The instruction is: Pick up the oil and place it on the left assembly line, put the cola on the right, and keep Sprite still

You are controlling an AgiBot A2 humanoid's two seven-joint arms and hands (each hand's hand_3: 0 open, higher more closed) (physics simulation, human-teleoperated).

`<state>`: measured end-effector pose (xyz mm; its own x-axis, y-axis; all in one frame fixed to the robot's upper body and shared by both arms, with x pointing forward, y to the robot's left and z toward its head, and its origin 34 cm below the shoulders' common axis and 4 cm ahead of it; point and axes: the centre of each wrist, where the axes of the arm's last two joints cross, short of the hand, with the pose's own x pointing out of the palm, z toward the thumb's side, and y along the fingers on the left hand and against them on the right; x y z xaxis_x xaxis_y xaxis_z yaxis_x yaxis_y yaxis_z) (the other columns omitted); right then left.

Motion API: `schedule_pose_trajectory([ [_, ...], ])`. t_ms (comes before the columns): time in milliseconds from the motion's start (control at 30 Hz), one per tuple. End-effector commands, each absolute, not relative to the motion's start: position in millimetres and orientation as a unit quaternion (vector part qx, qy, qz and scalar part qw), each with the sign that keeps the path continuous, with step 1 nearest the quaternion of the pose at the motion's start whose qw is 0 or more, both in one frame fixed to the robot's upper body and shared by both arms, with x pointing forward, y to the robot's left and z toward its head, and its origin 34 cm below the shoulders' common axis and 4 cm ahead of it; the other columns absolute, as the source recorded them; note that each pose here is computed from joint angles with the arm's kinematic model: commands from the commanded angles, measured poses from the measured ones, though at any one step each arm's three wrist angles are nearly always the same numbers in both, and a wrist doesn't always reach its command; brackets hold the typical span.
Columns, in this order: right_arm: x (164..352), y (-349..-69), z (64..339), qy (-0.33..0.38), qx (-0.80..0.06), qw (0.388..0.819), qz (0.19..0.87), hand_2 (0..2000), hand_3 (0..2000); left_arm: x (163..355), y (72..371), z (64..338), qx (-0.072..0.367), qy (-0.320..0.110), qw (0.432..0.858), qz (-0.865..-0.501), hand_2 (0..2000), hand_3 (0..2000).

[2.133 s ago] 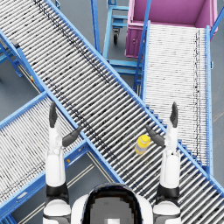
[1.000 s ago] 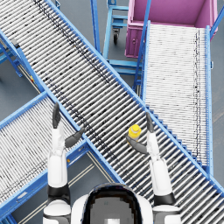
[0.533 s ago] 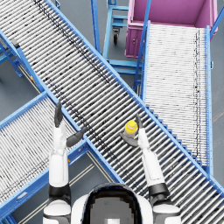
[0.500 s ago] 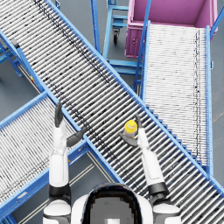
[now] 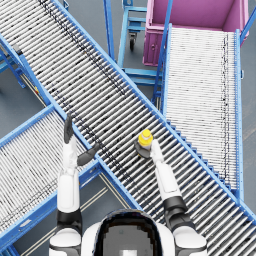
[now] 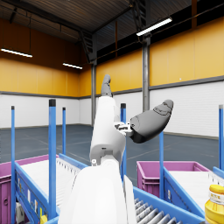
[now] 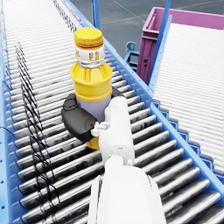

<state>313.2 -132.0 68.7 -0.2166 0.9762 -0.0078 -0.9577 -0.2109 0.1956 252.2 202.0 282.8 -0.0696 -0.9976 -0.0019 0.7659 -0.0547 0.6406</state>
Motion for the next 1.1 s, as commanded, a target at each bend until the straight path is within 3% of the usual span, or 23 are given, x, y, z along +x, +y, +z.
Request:
schedule_pose_trajectory([
  [33, 309.8, -129, 147, -0.045, -0.028, 0.614, 0.788, 2000, 2000, 248.1, 199, 279, 0.231, -0.245, 0.637, -0.693, 0, 0],
  [167, 305.3, -114, 238, -0.181, -0.123, 0.558, 0.800, 2000, 2000, 239.7, 193, 271, 0.224, -0.238, 0.630, -0.705, 0, 0],
  [200, 304.5, -111, 250, -0.165, -0.169, 0.526, 0.817, 2000, 2000, 238.4, 189, 267, 0.219, -0.232, 0.625, -0.712, 0, 0],
  [267, 300.9, -105, 270, -0.212, -0.169, 0.521, 0.809, 2000, 2000, 235.0, 182, 261, 0.212, -0.225, 0.615, -0.725, 0, 0],
  [300, 297.7, -108, 278, -0.071, -0.329, 0.415, 0.845, 2000, 2000, 234.8, 178, 259, 0.209, -0.222, 0.610, -0.732, 0, 0],
  [333, 293.3, -100, 291, -0.211, -0.224, 0.483, 0.820, 2000, 2000, 234.7, 175, 258, 0.207, -0.221, 0.606, -0.736, 0, 0],
  [367, 290.4, -96, 297, -0.219, -0.233, 0.475, 0.820, 2000, 2000, 235.4, 172, 254, 0.202, -0.217, 0.602, -0.741, 0, 0],
  [500, 281.1, -77, 302, -0.229, -0.238, 0.446, 0.832, 2000, 2000, 237.4, 152, 244, 0.183, -0.205, 0.577, -0.769, 0, 0],
  [567, 271.6, -64, 293, -0.218, -0.237, 0.420, 0.849, 2000, 2000, 240.9, 132, 248, 0.177, -0.217, 0.554, -0.784, 0, 0],
  [800, 257.3, -48, 263, -0.178, -0.219, 0.383, 0.879, 2000, 2000, 247.6, 118, 252, 0.168, -0.227, 0.542, -0.792, 0, 0],
  [900, 250.8, -40, 251, -0.168, -0.211, 0.387, 0.882, 2000, 2000, 245.6, 114, 255, 0.173, -0.228, 0.519, -0.806, 0, 0],
  [1000, 256.5, -38, 239, -0.149, -0.202, 0.402, 0.880, 2000, 2000, 243.7, 115, 257, 0.179, -0.229, 0.510, -0.809, 0, 0],
  [1033, 257.4, -39, 236, -0.144, -0.201, 0.405, 0.880, 2000, 2000, 242.7, 115, 258, 0.181, -0.230, 0.508, -0.810, 1361, 327],
  [1067, 258.5, -39, 238, -0.148, -0.206, 0.401, 0.880, 2000, 2000, 242.8, 119, 258, 0.188, -0.226, 0.498, -0.816, 2000, 653],
  [1100, 259.5, -39, 238, -0.147, -0.209, 0.396, 0.882, 2000, 2000, 244.0, 122, 261, 0.196, -0.228, 0.489, -0.819, 2000, 980],
])
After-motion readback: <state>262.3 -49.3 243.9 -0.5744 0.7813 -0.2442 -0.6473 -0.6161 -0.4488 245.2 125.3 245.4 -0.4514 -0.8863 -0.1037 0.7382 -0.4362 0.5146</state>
